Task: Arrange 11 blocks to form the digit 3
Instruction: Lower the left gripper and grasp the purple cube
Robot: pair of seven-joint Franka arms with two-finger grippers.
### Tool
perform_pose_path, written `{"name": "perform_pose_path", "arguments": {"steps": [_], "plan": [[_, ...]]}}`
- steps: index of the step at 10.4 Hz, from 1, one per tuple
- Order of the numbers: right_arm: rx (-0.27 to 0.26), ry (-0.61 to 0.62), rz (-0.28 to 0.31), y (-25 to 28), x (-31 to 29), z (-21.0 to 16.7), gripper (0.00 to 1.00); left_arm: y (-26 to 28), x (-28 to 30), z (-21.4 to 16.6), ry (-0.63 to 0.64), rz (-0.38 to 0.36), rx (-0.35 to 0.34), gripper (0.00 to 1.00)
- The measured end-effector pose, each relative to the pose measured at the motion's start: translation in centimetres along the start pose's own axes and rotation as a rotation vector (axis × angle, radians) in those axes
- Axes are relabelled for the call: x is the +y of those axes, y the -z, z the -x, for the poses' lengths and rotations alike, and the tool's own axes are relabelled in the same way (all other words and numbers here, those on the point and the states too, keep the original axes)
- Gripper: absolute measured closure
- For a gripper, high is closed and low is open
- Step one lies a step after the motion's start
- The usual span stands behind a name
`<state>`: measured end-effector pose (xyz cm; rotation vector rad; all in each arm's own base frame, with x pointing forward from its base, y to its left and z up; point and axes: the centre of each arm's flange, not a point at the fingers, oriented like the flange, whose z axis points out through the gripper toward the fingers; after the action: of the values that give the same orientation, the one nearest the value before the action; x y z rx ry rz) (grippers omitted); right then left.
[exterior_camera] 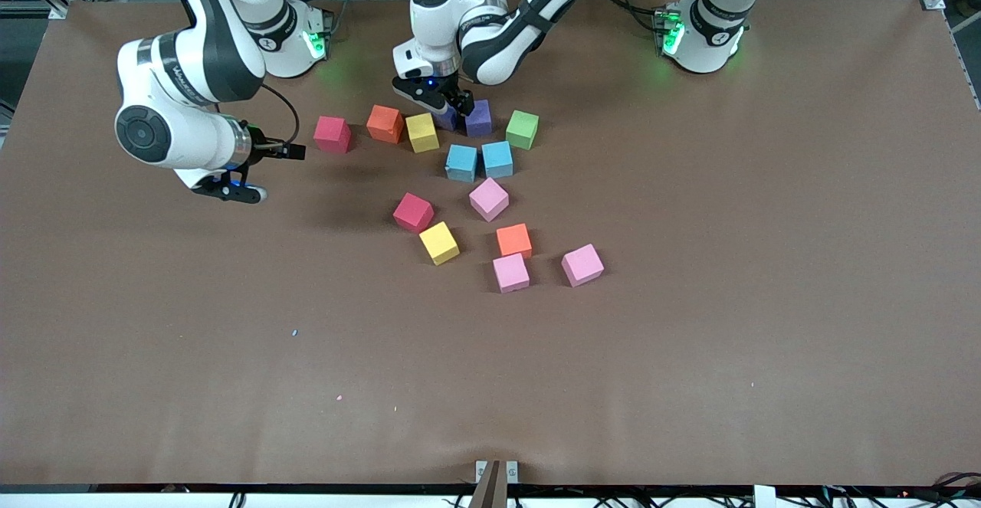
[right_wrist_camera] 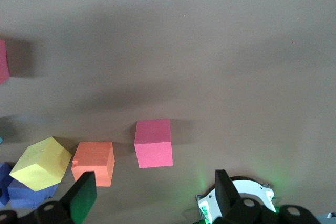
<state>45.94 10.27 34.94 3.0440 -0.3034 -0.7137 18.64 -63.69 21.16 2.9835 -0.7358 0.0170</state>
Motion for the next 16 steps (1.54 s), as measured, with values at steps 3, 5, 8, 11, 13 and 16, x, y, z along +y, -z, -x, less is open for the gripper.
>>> {"name": "perform_pose_path", "arguments": {"steps": [3, 5, 8, 11, 13, 16], "plan": [[-0.004, -0.001, 0.002, -0.2, 0.0, -0.1, 0.0, -0.9, -0.1, 0.2, 0.022, -0.007, -0.012, 0.0], [-0.004, -0.001, 0.002, -0.2, 0.0, -0.1, 0.0, -1.2, -0.2, 0.2, 0.055, -0.01, -0.016, 0.0], [-0.006, -0.002, 0.003, -0.3, 0.0, -0.2, 0.0, -1.2, -0.1, 0.0, 0.191, -0.008, -0.014, 0.4], [-0.009, -0.003, 0.004, -0.5, 0.0, -0.3, 0.0, -1.1, -1.1, -1.2, 0.35, -0.009, -0.005, 0.4], [-0.009, -0.003, 0.004, -0.5, 0.0, -0.3, 0.0, -1.1, -2.7, -3.4, 0.397, -0.004, 0.001, 0.4], [-0.009, -0.003, 0.004, -0.5, 0.0, -0.3, 0.0, -1.2, -2.0, -4.0, 0.428, 0.011, 0.003, 0.4]]}}
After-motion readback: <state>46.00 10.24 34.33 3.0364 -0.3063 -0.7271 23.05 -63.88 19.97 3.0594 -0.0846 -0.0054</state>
